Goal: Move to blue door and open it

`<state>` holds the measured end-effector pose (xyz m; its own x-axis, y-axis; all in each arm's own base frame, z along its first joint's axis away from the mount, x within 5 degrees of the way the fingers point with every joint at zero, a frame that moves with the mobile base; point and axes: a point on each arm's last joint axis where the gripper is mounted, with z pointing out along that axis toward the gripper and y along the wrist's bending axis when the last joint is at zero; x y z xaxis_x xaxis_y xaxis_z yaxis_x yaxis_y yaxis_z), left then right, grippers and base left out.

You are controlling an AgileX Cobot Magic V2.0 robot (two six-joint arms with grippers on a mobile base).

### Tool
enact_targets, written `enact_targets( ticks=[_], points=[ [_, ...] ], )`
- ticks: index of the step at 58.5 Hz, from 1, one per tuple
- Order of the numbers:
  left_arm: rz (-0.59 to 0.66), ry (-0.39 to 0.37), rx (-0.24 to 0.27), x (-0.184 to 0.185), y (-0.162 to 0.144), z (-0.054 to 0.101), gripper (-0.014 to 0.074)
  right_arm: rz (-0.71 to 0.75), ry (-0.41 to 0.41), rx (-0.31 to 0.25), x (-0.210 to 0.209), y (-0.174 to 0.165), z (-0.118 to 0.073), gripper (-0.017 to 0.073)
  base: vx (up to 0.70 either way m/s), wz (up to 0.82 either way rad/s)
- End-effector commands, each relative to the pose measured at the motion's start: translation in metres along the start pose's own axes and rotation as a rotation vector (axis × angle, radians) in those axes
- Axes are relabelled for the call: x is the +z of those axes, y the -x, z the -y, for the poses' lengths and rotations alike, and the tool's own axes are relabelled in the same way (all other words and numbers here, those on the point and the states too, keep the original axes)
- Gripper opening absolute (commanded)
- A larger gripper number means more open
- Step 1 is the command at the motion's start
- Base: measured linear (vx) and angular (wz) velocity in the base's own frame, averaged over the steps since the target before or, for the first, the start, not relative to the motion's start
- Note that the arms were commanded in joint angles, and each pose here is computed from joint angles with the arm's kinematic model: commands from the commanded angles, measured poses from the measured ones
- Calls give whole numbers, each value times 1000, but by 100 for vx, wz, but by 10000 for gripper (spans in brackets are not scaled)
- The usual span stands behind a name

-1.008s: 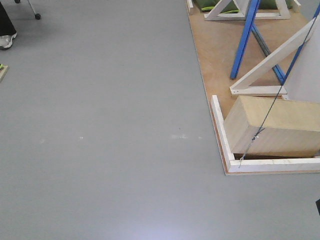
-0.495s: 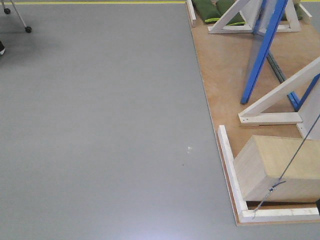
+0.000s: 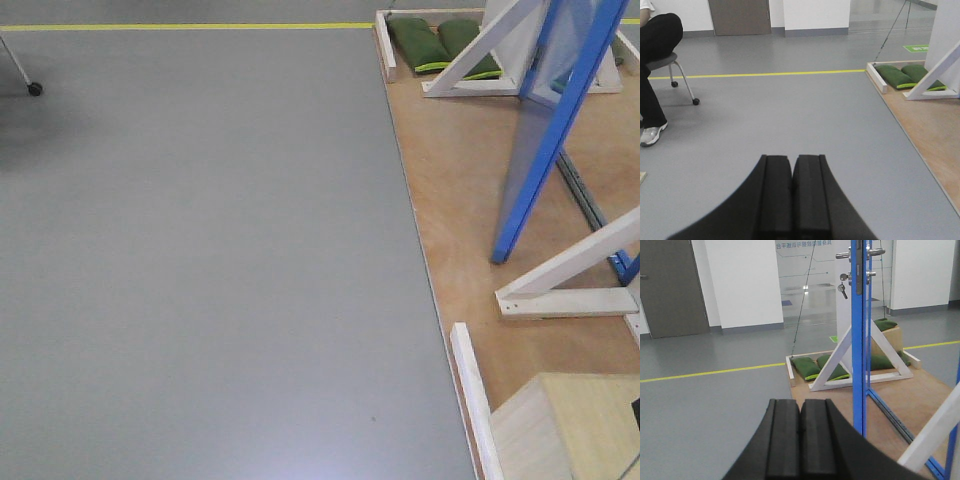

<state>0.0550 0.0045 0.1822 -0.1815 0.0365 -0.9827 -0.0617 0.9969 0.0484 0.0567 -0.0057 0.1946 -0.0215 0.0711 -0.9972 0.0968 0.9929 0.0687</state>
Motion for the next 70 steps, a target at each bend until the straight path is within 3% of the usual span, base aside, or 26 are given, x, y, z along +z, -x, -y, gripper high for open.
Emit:
enact_targets(
  ticks=[1,70],
  points=[
    [122,-4,-10,-4,16,0,73,101,8,-10,-2,8,-1,11,52,3],
    [122,-4,-10,-4,16,0,73,99,17,-10,-2,8,-1,11,49,1]
  ],
)
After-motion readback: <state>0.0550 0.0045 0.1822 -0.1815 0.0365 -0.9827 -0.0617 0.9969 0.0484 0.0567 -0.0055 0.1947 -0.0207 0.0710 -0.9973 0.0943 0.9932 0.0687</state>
